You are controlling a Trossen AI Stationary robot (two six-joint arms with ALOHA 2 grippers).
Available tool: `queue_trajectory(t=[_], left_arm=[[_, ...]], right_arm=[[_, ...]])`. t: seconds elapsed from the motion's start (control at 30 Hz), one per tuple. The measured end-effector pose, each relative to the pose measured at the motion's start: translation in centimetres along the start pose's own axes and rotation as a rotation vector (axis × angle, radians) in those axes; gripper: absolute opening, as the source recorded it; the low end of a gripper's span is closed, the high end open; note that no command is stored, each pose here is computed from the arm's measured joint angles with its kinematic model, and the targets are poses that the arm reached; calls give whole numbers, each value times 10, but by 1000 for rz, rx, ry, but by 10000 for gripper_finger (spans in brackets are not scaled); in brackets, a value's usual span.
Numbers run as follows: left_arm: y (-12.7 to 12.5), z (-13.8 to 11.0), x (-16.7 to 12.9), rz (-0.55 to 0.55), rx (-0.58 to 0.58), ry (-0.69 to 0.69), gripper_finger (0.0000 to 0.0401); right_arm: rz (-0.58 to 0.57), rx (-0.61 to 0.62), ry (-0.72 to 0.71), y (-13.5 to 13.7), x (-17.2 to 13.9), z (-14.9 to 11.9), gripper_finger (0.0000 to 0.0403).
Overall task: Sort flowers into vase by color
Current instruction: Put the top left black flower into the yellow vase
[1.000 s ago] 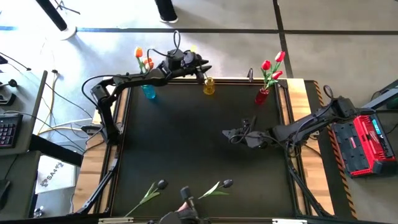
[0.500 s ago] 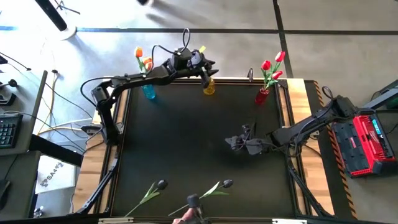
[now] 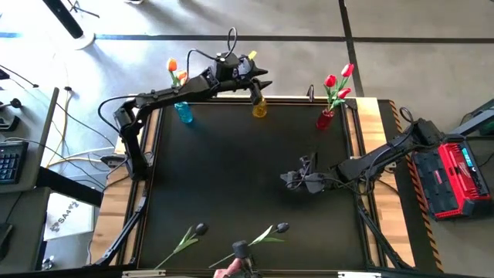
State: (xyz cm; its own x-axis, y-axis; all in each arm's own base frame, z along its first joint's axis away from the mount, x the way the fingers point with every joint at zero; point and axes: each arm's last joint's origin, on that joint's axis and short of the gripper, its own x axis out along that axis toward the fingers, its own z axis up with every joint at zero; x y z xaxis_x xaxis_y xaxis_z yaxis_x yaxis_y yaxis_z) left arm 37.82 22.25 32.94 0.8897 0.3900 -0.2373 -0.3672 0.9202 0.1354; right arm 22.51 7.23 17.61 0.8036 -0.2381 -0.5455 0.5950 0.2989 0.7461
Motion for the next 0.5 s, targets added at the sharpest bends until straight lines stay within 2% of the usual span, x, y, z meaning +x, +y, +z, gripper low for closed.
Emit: queue_trajectory(t=[0.27, 0.5], left_arm=[[5, 28, -8, 52, 50, -57, 196], [7, 44, -15, 44, 77, -6, 196]], right_arm=[[27, -2, -1, 3, -1, 1, 64], [51, -3, -16, 6, -7, 5, 64]])
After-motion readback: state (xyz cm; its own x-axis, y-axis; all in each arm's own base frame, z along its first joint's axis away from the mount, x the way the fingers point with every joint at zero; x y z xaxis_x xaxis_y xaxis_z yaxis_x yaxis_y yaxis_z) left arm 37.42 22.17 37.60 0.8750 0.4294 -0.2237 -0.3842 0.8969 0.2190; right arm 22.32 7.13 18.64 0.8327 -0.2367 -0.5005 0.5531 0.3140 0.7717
